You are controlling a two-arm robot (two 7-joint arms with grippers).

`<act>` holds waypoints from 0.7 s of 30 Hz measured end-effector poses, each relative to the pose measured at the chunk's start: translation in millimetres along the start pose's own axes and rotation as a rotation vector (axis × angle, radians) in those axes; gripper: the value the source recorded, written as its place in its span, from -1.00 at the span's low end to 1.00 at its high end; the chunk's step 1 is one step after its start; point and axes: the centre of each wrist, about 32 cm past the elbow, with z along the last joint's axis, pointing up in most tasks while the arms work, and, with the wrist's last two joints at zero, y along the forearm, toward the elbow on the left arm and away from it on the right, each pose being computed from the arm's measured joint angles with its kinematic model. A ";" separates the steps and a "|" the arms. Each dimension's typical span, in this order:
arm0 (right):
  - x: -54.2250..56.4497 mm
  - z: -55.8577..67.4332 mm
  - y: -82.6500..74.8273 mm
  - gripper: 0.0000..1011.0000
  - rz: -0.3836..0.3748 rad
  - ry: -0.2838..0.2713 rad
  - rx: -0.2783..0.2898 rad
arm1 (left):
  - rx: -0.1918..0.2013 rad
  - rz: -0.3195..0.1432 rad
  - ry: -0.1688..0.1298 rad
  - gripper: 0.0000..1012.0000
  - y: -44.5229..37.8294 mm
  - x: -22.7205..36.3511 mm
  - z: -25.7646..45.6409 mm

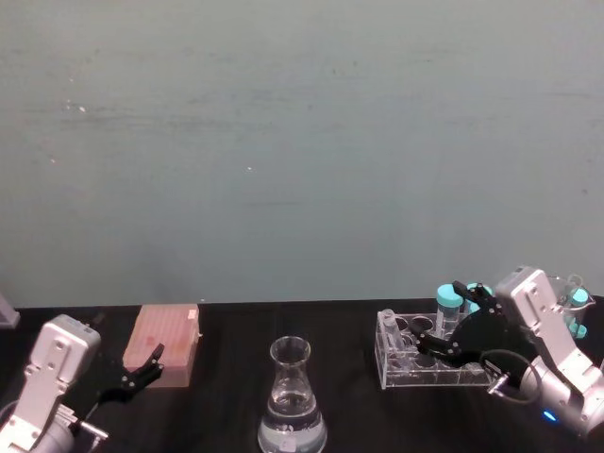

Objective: Pour the liquid from the test tube into the beaker using one hand.

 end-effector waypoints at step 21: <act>-3.1 -2.8 27.8 0.98 0.117 0.043 -0.017 | 0.000 0.000 0.000 0.98 0.0 0.0 0.0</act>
